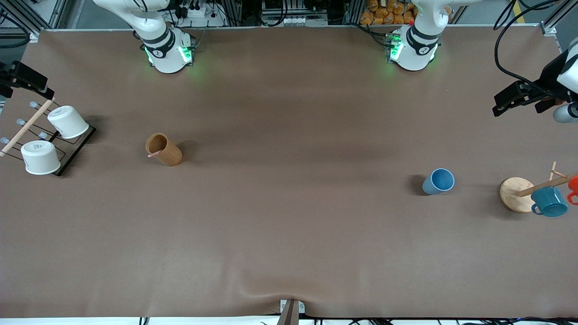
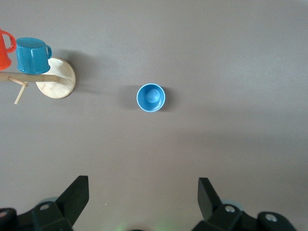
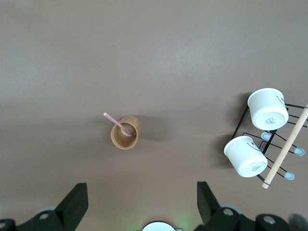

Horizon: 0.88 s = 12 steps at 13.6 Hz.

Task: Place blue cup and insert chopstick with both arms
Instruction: 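Reach the left gripper to the blue cup while the right gripper reaches the chopstick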

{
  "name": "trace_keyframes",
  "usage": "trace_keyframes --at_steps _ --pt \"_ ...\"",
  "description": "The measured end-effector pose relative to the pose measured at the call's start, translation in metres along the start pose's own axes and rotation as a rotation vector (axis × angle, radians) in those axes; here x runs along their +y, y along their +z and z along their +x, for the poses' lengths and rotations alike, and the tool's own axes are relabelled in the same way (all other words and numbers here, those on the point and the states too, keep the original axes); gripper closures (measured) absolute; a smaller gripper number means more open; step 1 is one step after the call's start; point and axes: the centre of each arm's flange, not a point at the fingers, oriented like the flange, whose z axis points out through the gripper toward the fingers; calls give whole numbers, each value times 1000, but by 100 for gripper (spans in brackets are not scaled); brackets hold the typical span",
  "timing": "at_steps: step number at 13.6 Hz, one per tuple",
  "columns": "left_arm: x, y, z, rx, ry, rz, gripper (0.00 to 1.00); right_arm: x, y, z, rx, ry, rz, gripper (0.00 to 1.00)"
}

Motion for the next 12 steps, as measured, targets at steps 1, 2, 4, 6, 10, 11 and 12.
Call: trace_keyframes --at_steps 1,2,4,6,10,11,12 --pt "0 0 0 0 0 0 0 -2 4 4 -5 -3 -1 0" --pt "-1 0 0 0 -1 0 0 -4 9 8 -7 -7 -1 0" --pt "-3 5 3 -10 -5 1 0 -5 15 16 -4 -9 -2 0" --pt "-2 25 14 -44 -3 2 0 -5 16 17 -4 -9 -2 0" --pt "3 118 55 -39 2 -1 0 -6 17 22 15 -10 -1 0" --pt "4 148 58 -35 4 -2 0 -7 19 26 22 -11 -1 0" --pt "4 172 59 -31 6 -2 0 -8 24 30 20 -13 -1 0"
